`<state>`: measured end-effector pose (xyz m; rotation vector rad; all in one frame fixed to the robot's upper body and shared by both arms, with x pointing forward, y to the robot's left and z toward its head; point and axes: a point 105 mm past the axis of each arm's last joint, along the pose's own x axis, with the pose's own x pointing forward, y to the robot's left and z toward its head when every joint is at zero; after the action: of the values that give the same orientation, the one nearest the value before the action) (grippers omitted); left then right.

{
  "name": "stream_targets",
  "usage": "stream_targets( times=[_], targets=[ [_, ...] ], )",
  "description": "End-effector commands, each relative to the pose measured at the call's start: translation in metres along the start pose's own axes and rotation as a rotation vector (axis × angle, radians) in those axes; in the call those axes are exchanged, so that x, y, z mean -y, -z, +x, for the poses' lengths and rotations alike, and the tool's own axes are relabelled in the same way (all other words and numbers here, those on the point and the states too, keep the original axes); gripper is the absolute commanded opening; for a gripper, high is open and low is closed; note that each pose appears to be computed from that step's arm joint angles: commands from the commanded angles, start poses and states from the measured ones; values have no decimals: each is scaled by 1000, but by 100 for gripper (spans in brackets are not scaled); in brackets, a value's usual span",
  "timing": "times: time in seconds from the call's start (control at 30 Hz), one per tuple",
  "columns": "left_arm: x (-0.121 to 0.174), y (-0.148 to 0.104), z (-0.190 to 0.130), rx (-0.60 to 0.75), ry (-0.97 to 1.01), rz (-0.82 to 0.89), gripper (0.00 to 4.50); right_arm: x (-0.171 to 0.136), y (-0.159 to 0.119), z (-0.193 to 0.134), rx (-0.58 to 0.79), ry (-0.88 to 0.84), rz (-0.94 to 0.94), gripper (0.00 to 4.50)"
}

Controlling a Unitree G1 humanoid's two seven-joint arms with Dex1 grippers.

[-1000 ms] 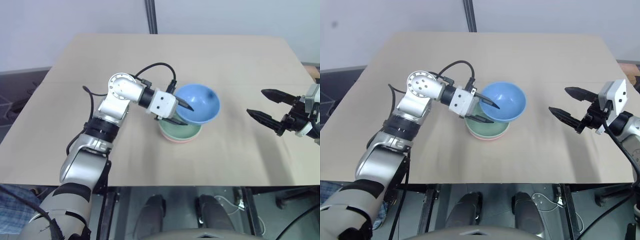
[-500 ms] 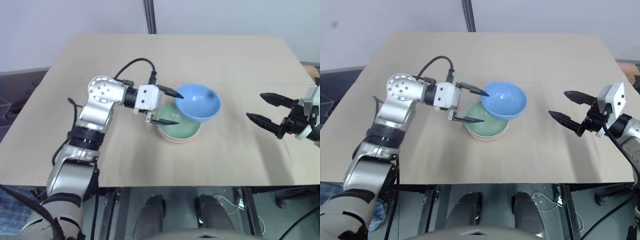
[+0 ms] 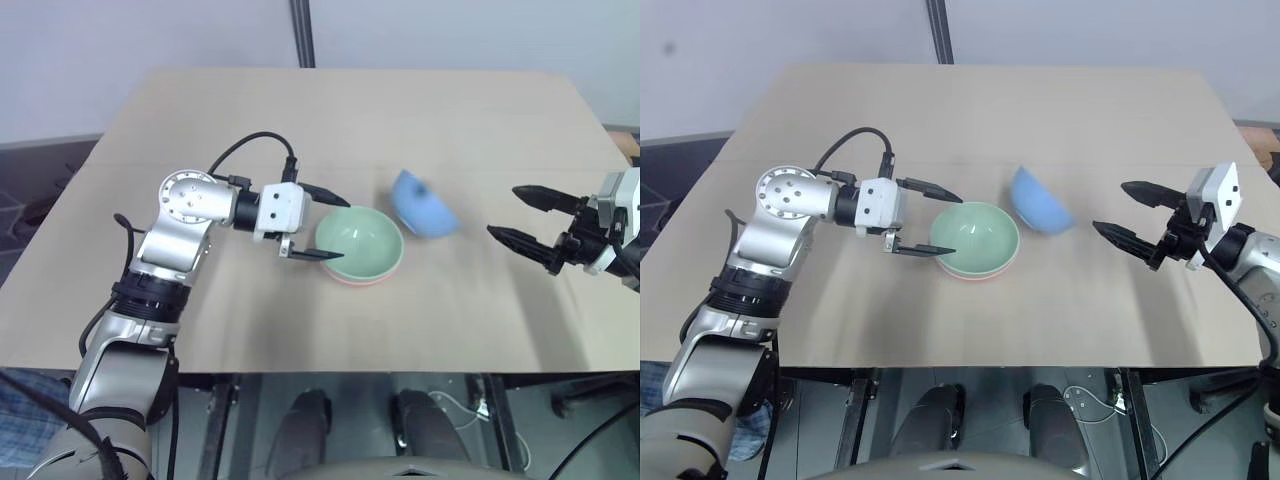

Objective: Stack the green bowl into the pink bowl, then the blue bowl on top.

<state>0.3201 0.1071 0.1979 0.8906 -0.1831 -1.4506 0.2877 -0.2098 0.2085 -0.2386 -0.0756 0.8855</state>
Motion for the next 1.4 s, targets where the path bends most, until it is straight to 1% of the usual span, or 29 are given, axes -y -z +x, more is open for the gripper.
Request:
stream_targets(
  times=[0.03,0.23,0.37,0.43,0.5,0.57,0.63,0.7,0.77,0.87,1.0,1.07,1.17,1.27,1.33,1.4],
  targets=[
    [-8,-12,-4,13,-36,55,410,1,-13,-1,22,-4,-57,422],
    [-17,-12,-4,26,-80,42,410,-1,-13,-3,15,-1,-58,422],
    [-28,-5,-5,1,-135,42,410,-3,-12,-2,12,-10,-56,422],
    [-33,-5,-3,8,-155,48,410,-5,-13,-2,13,-16,-54,422],
    [-39,-5,0,2,-169,74,410,-7,-12,1,6,-30,-55,422],
    [-43,-7,3,22,-190,61,410,-12,-11,7,-12,-53,-54,422],
    [-48,-10,1,65,-227,0,410,-19,-10,16,-23,-76,-60,422],
    [-55,-14,-7,158,-313,-145,410,-30,-11,25,-24,-117,-61,422],
    [-57,-15,-15,226,-360,-253,410,-33,-9,31,-42,-129,-68,422],
    [-47,-16,-31,302,-367,-390,410,-33,-3,39,-89,-126,-83,422],
    [-32,-21,-50,348,-351,-492,410,-34,0,52,-128,-153,-113,422],
    [-19,-18,-58,303,-312,-508,410,-29,5,61,-169,-148,-123,422],
    [0,-14,-69,240,-254,-522,410,-19,17,77,-270,-137,-141,422],
    [11,-15,-75,215,-206,-539,410,-14,24,86,-328,-148,-167,422],
    [15,-15,-77,199,-184,-551,410,-16,27,93,-351,-180,-182,422],
    [17,-17,-80,196,-175,-557,419,-21,32,98,-381,-220,-206,368]
  ],
)
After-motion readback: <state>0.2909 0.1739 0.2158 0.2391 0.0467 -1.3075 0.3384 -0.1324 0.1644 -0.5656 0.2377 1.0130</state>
